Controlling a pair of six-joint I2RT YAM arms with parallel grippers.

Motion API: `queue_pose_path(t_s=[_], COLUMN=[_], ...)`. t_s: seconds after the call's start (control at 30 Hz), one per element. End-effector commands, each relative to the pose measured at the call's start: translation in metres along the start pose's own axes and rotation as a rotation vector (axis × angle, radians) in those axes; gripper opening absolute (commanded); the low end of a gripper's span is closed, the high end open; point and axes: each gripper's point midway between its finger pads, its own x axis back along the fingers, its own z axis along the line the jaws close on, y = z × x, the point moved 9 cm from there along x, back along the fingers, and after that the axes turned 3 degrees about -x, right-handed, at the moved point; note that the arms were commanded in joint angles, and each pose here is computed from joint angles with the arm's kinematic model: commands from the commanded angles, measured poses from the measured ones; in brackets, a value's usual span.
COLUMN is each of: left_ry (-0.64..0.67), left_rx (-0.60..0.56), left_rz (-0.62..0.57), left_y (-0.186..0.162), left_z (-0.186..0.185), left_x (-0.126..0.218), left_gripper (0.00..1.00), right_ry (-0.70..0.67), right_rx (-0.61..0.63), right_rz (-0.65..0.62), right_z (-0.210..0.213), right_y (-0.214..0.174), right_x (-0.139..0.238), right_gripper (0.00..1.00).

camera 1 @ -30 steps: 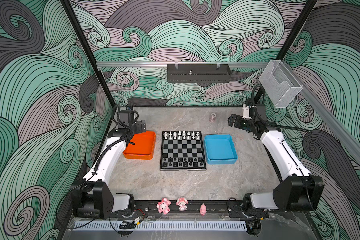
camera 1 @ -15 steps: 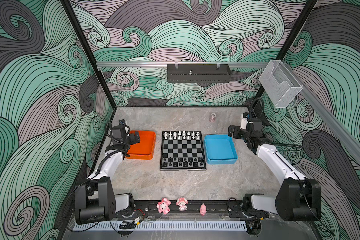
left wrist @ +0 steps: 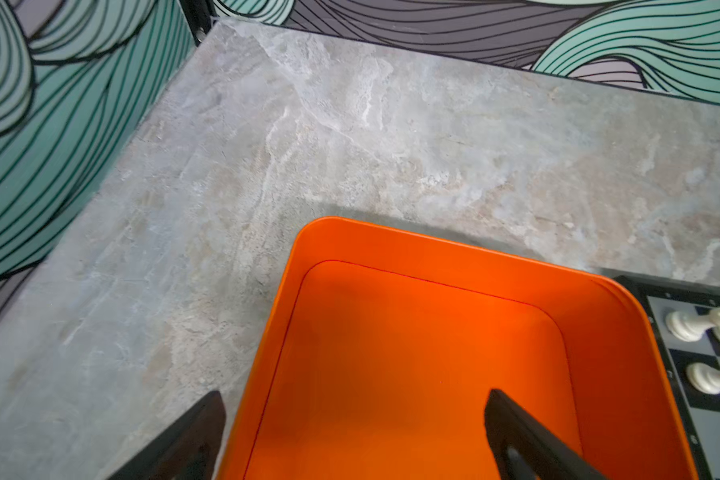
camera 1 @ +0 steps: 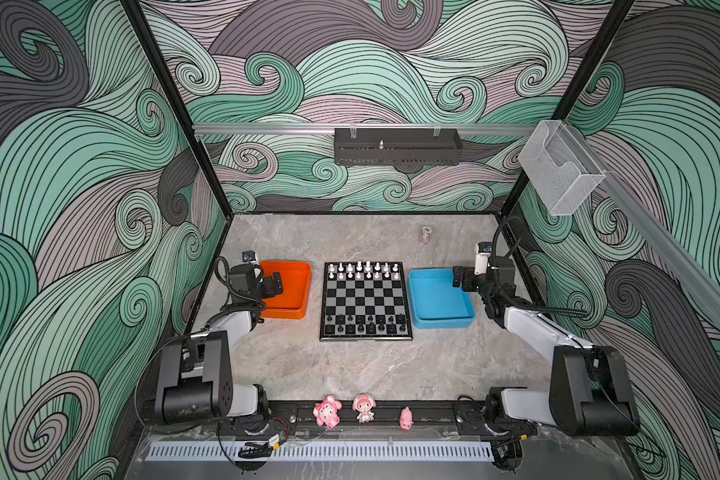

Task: Set up the chess pieces on the board

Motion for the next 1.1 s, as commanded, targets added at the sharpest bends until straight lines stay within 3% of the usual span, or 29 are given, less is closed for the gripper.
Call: queue_pose_path(t_s=[0.0,0.2,0.3,1.07], left_ry=[-0.119,-0.030,-0.011,-0.087], left_rx=[-0.062,0.013,0.032,-0.033], left_rz=[-0.061,-0.241,-0.260,-0.161], left_y=[0.017,0.009,0.004,-0.003], left_z=[-0.010,-0.003,-0.001,-0.011], left_x=[-0.004,0.011,0.009,-0.015], left_gripper=[0.99,0.99,0.99,0.99], right_ry=[0.013,0.037,0.034,0.036], right_rx=[0.014,0.026,0.023,0.024], right_rz=[-0.143,-0.165,-0.176,-0.167], right_z=[0.000,0.001,0.001,0.000], right_y=[0.004,-0.006,-0.009,-0.018], right_x=[-0.006,-0.011,-0.012,-0.020], right_gripper=[0.99,0.99,0.99,0.99])
